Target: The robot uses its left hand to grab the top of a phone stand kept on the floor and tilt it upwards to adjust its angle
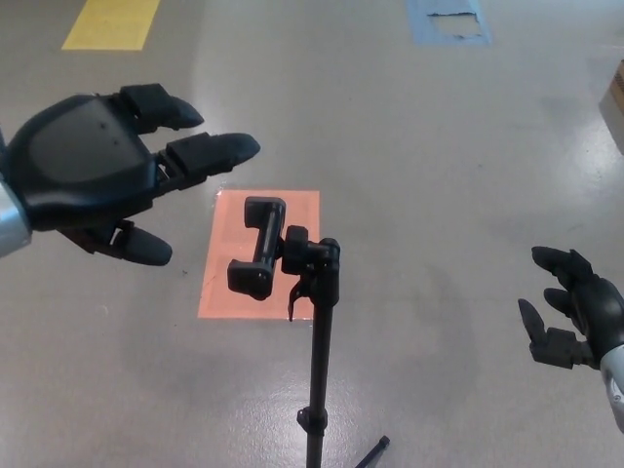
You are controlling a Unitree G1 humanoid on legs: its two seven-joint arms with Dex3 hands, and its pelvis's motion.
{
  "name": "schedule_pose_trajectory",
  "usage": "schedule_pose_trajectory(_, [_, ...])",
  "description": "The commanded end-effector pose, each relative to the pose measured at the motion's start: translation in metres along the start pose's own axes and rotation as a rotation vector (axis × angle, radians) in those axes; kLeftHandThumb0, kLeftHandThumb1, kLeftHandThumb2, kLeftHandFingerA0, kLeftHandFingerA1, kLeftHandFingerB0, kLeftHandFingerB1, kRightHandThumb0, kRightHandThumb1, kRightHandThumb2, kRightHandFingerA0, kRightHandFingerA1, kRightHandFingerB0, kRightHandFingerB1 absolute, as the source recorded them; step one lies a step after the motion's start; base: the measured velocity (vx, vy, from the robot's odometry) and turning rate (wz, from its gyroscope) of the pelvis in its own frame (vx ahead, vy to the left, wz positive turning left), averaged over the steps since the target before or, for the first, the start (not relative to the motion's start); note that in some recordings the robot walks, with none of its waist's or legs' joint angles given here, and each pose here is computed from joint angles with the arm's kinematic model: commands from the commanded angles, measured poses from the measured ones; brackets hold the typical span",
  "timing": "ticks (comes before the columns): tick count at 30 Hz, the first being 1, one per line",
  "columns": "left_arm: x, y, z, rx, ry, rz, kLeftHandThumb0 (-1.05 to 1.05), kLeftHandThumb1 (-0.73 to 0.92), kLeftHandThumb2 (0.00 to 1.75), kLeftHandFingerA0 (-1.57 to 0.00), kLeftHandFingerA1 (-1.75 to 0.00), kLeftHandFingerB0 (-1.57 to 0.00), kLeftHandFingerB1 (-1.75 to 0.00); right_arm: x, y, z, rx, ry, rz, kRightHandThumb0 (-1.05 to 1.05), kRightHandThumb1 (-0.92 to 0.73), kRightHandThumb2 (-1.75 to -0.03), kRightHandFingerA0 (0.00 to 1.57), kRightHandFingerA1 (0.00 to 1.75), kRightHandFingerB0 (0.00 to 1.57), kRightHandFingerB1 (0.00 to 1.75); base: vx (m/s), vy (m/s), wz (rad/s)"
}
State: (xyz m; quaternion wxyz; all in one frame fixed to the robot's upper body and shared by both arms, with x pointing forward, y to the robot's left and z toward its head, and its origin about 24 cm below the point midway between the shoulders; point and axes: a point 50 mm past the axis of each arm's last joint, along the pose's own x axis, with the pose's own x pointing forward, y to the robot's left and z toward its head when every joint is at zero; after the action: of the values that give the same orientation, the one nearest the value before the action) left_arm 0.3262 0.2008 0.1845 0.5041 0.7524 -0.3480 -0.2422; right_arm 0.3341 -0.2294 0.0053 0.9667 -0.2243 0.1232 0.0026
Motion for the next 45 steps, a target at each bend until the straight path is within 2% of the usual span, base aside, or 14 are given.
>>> schedule_pose_trajectory(1, [-0.001,-0.007,0.008,0.032,-0.048,-0.030,-0.89,0.70,1.02,-0.22,-0.45,-0.01,-0.16,-0.001,-0.006,-0.003,-0.019,0.014,-0.020,-0.34,-0.58,-1.11,0.00,0.47,0.00,0.47,0.00,0.000,0.00])
schedule_pose_trajectory(16, [-0.001,-0.018,0.019,0.049,-0.097,-0.041,-0.84,0.67,1.02,-0.24,-0.47,0.00,-0.21,0.000,-0.006,-0.002,-0.020,0.020,-0.023,-0.34,-0.58,-1.11,0.01,0.47,0.01,0.47,0.00,0.000,0.00])
schedule_pose_trajectory(17, [-0.001,-0.018,0.019,0.046,-0.098,-0.041,-0.80,0.81,0.65,-0.31,-0.32,-0.03,-0.22,0.000,-0.006,-0.002,-0.019,0.020,-0.023,-0.34,-0.58,-1.11,0.01,0.47,0.01,0.47,0.00,0.000,0.00])
schedule_pose_trajectory(18, [-0.001,-0.018,0.019,0.041,-0.098,-0.041,-0.82,0.65,1.01,-0.27,-0.48,-0.01,-0.23,0.000,-0.006,-0.002,-0.019,0.019,-0.022,-0.34,-0.58,-1.11,0.00,0.47,0.00,0.47,0.00,0.000,0.00])
schedule_pose_trajectory(29, [0.000,-0.020,0.018,0.034,-0.090,-0.030,-0.86,0.69,1.02,-0.25,-0.47,0.00,-0.18,0.000,-0.006,-0.001,-0.023,0.015,-0.021,-0.34,-0.58,-1.11,0.00,0.47,0.00,0.47,0.00,0.000,0.00])
schedule_pose_trajectory(30, [0.000,-0.020,0.018,0.035,-0.088,-0.034,-0.81,0.83,0.66,-0.30,-0.32,-0.01,-0.20,0.000,-0.006,-0.001,-0.022,0.014,-0.021,-0.34,-0.58,-1.11,0.00,0.47,0.00,0.47,0.00,0.000,0.00])
schedule_pose_trajectory(31, [0.000,-0.020,0.018,0.035,-0.087,-0.037,-0.81,0.83,0.66,-0.30,-0.32,-0.01,-0.20,0.000,-0.006,-0.001,-0.021,0.015,-0.020,-0.34,-0.58,-1.11,0.00,0.47,0.00,0.47,0.00,0.000,0.00])
schedule_pose_trajectory(32, [0.000,-0.020,0.018,0.035,-0.086,-0.042,-0.88,0.70,1.02,-0.22,-0.45,-0.02,-0.17,0.000,-0.006,-0.002,-0.019,0.016,-0.020,-0.34,-0.57,-1.11,0.00,0.47,0.00,0.47,0.00,0.000,0.00])
schedule_pose_trajectory(34, [0.000,-0.019,0.017,0.035,-0.084,-0.042,-0.85,0.68,1.01,-0.22,-0.45,-0.01,-0.20,0.000,-0.006,-0.002,-0.016,0.017,-0.017,-0.34,-0.57,-1.11,0.00,0.47,0.00,0.47,0.00,0.000,0.00])
schedule_pose_trajectory(35, [0.000,-0.019,0.017,0.035,-0.083,-0.040,-0.81,0.81,0.66,-0.28,-0.31,-0.03,-0.21,0.000,-0.006,-0.002,-0.019,0.017,-0.017,-0.34,-0.57,-1.11,0.00,0.47,0.00,0.47,0.00,0.000,0.00])
schedule_pose_trajectory(38, [0.000,-0.019,0.017,0.041,-0.084,-0.040,-0.80,0.81,0.65,-0.28,-0.31,-0.04,-0.21,0.000,-0.006,-0.002,-0.024,0.021,-0.019,-0.34,-0.56,-1.10,0.00,0.47,0.00,0.47,0.00,0.000,0.00])
schedule_pose_trajectory(42, [0.001,-0.019,0.016,0.042,-0.077,-0.051,-0.80,0.81,0.65,-0.30,-0.32,-0.03,-0.21,0.000,-0.005,-0.001,-0.024,0.016,-0.018,-0.34,-0.57,-1.11,0.00,0.47,0.00,0.47,0.00,0.000,0.00])
schedule_pose_trajectory(44, [0.001,-0.019,0.016,0.044,-0.078,-0.048,-0.87,0.68,1.00,-0.21,-0.45,-0.02,-0.18,0.000,-0.005,-0.001,-0.029,0.013,-0.020,-0.34,-0.57,-1.11,0.01,0.47,0.01,0.47,0.00,0.000,0.00])
schedule_pose_trajectory(45, [0.002,-0.018,0.016,0.047,-0.078,-0.050,-0.87,0.69,1.01,-0.21,-0.45,-0.02,-0.17,0.000,-0.005,-0.001,-0.028,0.013,-0.020,-0.67,-0.88,-0.66,0.23,0.32,0.14,0.27,0.00,0.000,0.00])
